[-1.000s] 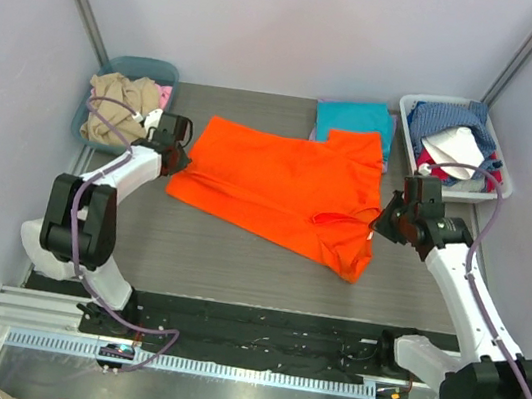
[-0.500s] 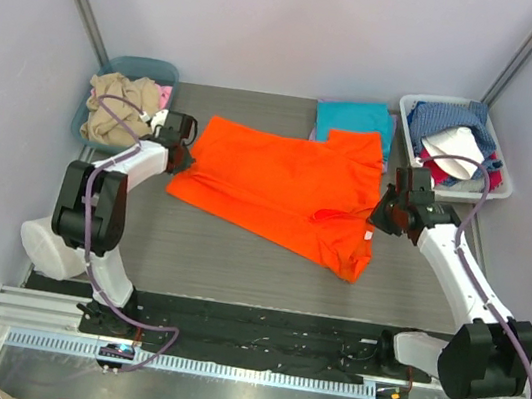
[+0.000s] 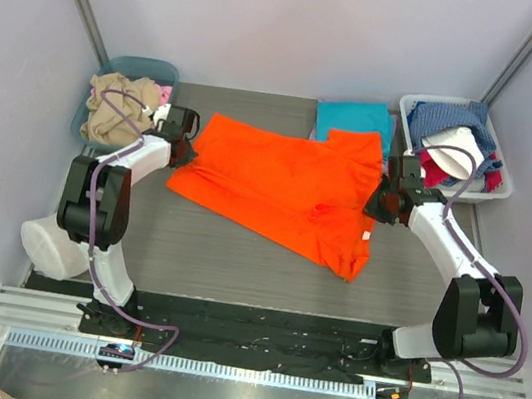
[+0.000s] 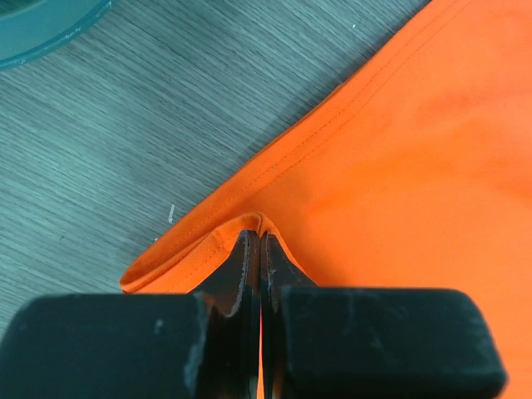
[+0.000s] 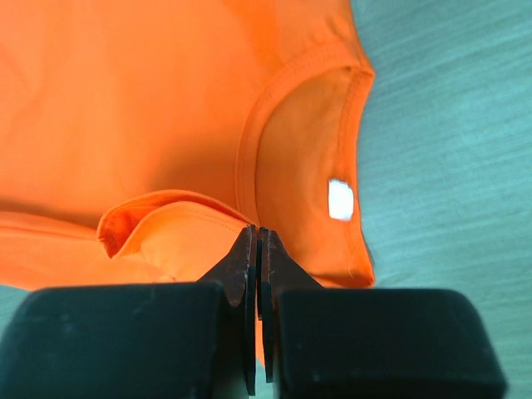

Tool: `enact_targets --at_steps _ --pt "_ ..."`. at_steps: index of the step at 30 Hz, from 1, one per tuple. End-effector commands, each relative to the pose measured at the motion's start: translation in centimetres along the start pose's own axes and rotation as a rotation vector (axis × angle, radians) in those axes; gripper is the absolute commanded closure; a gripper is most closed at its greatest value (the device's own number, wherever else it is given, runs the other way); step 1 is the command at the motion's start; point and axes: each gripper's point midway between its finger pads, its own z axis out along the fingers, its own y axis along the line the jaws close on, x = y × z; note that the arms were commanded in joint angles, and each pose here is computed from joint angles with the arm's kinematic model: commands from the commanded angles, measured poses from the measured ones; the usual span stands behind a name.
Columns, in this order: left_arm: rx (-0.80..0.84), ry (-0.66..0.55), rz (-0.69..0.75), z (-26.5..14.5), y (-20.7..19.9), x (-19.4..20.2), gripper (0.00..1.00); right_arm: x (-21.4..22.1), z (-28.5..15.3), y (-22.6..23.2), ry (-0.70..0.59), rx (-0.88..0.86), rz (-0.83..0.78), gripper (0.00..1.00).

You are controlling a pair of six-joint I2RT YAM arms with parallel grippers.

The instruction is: Fold and stack the t-shirts

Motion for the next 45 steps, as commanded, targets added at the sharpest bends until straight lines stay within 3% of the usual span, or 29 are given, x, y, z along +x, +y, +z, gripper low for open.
enact_targets --at_steps 1,2,5,6,8,9,11,22,35,39,45 --pt "0.024 -0.053 -0.012 0.0 -1.1 -2.0 0.98 -3.8 0.3 1.5 -0.099 -0.027 -0.004 0.99" --pt "0.022 -0.051 -0.011 0.1 -1.0 -1.9 0.96 -4.1 0.4 1.7 -0.103 -0.030 -0.007 0.99" --pt "0.020 -0.045 -0.009 0.3 -1.0 -1.7 0.77 -4.4 1.2 2.1 -0.096 -0.032 -0.010 0.99" --pt "0.020 -0.045 -0.009 0.3 -1.0 -1.7 0.63 -4.6 1.4 2.1 -0.097 -0.031 -0.009 0.99" --pt "0.022 -0.047 -0.011 0.2 -1.0 -1.7 0.47 -4.7 2.0 2.3 -0.092 -0.031 -0.010 0.99" --pt "0.021 -0.050 -0.012 0.2 -1.0 -1.8 0.27 -4.8 2.1 2.4 -0.093 -0.034 -0.009 0.99" --pt "0.021 -0.054 -0.010 0.1 -1.0 -1.9 0.01 -4.7 2.6 2.5 -0.083 -0.033 -0.013 0.99" --pt "0.075 -0.077 -0.046 -2.2 -0.8 -1.6 0.00 -4.2 4.4 2.4 -0.053 -0.024 -0.029 0.99" --pt "0.070 0.018 -0.027 0.4 0.0 3.4 0.00 -4.7 5.6 2.5 -0.052 -0.009 -0.049 0.99" --pt "0.051 0.033 -0.020 1.0 0.5 4.1 0.00 -5.5 4.7 1.8 -0.081 0.019 -0.048 0.62" --pt "0.028 0.049 -0.018 1.1 1.5 5.1 0.00 -5.0 0.5 1.6 -0.113 -0.016 -0.040 0.53"
